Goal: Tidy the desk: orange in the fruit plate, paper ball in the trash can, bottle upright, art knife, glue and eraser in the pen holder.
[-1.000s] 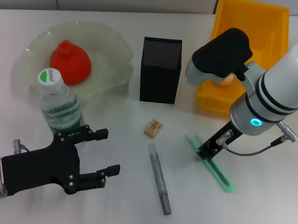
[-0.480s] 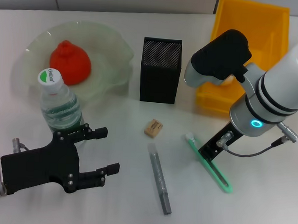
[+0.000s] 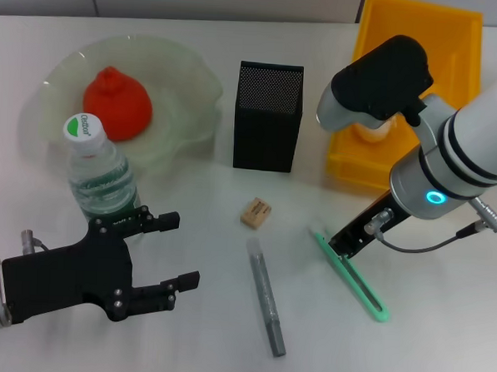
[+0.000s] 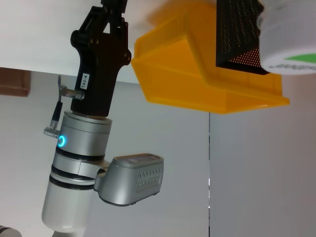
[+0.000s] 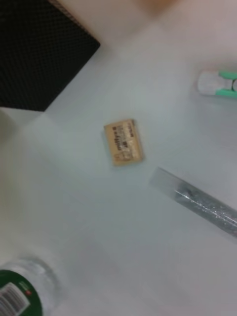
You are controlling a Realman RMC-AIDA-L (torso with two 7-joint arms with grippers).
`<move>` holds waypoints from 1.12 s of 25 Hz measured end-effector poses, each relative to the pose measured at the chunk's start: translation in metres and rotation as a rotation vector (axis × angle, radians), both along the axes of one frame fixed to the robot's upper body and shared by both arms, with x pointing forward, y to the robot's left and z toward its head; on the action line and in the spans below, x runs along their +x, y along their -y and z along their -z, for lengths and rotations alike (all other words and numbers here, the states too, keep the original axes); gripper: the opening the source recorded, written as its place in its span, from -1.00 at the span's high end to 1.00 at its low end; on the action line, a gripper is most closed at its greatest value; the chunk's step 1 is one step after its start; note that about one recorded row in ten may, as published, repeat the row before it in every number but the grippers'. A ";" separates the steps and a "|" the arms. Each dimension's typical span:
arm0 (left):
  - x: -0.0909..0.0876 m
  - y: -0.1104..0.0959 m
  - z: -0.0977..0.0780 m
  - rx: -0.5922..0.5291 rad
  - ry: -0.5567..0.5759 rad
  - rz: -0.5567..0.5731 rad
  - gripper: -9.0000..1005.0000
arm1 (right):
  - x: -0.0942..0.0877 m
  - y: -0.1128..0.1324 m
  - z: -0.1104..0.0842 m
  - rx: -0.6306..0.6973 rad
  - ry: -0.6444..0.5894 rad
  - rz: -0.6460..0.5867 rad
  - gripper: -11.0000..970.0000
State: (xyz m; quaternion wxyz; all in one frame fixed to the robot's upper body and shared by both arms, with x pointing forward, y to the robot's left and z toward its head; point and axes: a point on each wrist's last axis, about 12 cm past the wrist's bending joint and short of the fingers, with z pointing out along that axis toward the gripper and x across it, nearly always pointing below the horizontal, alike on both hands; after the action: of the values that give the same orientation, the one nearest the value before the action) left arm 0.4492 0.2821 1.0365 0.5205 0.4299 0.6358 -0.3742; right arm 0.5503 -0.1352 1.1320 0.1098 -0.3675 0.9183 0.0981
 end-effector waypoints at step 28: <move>0.002 0.001 -0.001 0.002 0.005 0.005 -0.56 | 0.001 -0.010 0.015 -0.021 -0.036 -0.031 0.53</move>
State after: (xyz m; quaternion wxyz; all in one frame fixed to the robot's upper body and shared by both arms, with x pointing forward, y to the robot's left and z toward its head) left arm 0.4508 0.2814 1.0372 0.5206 0.4329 0.6338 -0.3739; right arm 0.5514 -0.1249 1.1169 0.0876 -0.3811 0.9153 0.0968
